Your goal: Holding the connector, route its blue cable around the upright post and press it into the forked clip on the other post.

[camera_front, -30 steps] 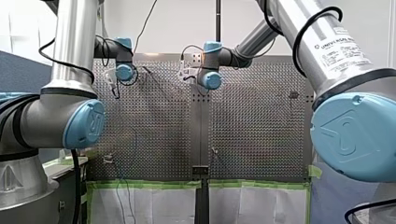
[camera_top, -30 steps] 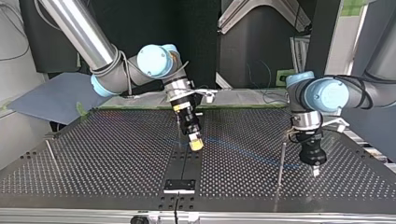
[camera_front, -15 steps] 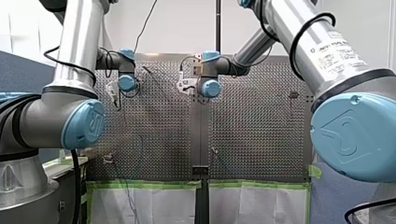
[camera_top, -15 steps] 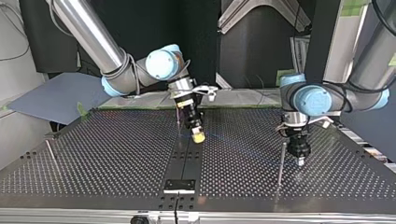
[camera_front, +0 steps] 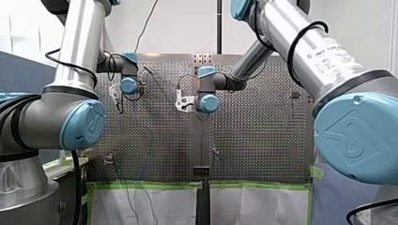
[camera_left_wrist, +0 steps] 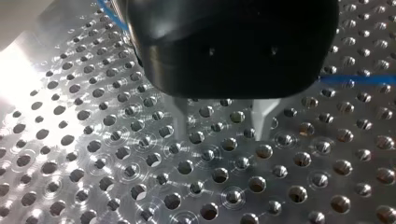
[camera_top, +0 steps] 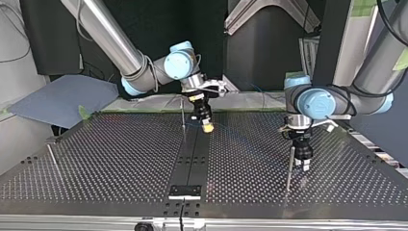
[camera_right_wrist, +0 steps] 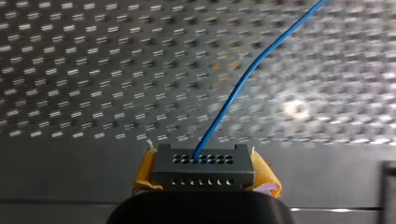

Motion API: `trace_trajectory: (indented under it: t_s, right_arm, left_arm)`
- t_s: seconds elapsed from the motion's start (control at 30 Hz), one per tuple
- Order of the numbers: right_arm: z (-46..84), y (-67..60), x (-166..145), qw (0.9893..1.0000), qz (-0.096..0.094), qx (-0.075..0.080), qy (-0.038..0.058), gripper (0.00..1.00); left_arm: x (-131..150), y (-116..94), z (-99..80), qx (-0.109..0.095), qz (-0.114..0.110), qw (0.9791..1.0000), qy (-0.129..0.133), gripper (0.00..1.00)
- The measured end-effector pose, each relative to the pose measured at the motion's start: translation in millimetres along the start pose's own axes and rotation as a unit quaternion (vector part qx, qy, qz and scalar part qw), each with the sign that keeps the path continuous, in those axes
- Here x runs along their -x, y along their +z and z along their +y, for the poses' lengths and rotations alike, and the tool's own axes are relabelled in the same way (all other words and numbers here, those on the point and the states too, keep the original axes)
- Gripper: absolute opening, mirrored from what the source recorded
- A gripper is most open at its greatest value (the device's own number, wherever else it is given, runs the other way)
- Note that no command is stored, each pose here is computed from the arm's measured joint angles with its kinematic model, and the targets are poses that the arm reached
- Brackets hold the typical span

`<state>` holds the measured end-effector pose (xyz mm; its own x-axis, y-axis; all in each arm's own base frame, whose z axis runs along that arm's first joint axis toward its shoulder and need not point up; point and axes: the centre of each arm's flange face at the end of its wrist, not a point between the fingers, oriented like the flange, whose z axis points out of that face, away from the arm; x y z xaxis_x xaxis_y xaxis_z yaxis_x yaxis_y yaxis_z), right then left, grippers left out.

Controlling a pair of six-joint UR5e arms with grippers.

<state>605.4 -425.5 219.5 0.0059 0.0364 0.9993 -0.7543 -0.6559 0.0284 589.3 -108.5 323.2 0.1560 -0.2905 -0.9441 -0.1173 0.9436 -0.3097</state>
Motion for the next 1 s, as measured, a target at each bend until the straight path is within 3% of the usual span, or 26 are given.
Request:
trace_trajectory:
  t_s: [0.3,0.57,0.77,1.0]
  right_arm:
    - [4.9,-11.4,45,0.9998,-0.016,0.014,0.004,0.0]
    - [20.8,-25.0,83,0.9988,-0.026,0.041,0.0036,0.0]
    - [26.6,-42.3,134,0.9966,-0.052,0.063,-0.006,0.0]
    - [28.9,-59.0,184,0.9936,-0.071,0.087,-0.0071,0.0]
  left_arm:
    - [-1,-2,0.3,0.01,0.005,0.9999,0.001,1.0]
    - [-2,-4,-1.7,0.008,0.008,0.9999,-0.004,1.0]
    - [-3,-5,-3.6,0.007,0.011,0.9999,-0.005,1.0]
    - [-5,-6,-6.2,0.006,0.014,0.9999,-0.004,1.0]
